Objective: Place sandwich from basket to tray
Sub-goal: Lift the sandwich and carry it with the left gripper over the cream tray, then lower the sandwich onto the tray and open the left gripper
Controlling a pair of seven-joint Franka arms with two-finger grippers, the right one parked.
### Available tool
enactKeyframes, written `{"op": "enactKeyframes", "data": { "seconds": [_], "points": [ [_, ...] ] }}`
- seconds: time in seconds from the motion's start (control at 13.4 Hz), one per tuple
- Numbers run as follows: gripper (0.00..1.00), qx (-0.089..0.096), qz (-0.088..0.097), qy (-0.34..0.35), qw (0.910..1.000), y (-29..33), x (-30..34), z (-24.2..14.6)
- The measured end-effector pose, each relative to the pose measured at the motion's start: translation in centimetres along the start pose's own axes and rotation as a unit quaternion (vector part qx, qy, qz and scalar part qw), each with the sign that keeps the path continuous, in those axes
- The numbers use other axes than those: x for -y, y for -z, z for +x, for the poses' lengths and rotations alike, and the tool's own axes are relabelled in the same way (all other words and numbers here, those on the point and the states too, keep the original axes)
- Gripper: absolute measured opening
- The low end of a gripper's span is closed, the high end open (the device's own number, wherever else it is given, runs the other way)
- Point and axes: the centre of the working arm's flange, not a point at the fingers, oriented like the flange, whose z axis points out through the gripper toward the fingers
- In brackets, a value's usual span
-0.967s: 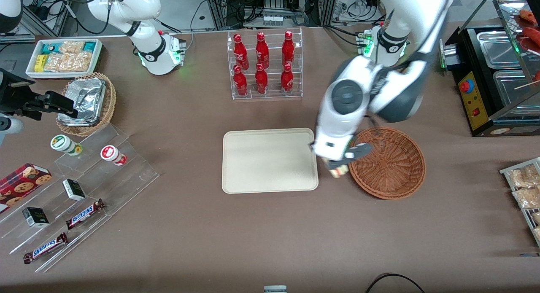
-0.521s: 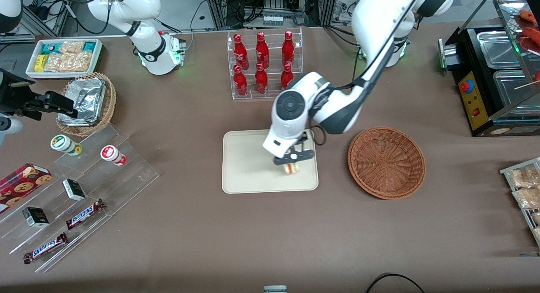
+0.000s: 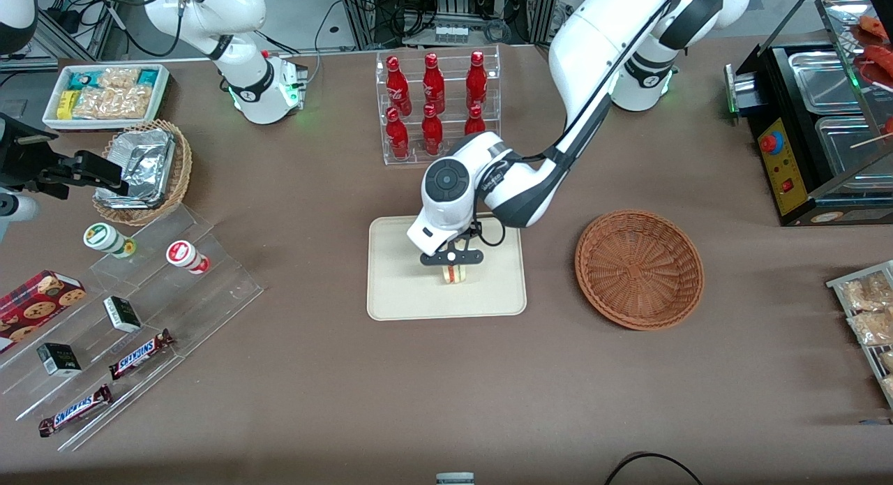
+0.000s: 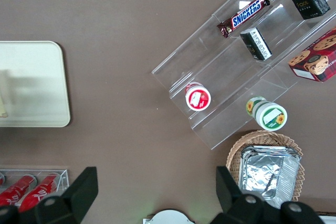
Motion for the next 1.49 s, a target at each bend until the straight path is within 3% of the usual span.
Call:
{"op": "enactKeyframes", "data": {
  "seconds": [0.52, 1.04, 1.12, 1.49],
  "points": [
    [0.15, 0.004, -0.001, -0.016, 0.9999, -2.1, -1.2, -0.9],
    [0.15, -0.009, -0.016, -0.013, 0.9997, -2.6, -1.4, -0.3],
    [0.19, -0.010, -0.017, -0.013, 0.9997, -2.6, -1.4, -0.3],
    [0.71, -0.020, -0.026, -0.011, 0.9994, -1.1, -1.6, 0.3]
  ]
}}
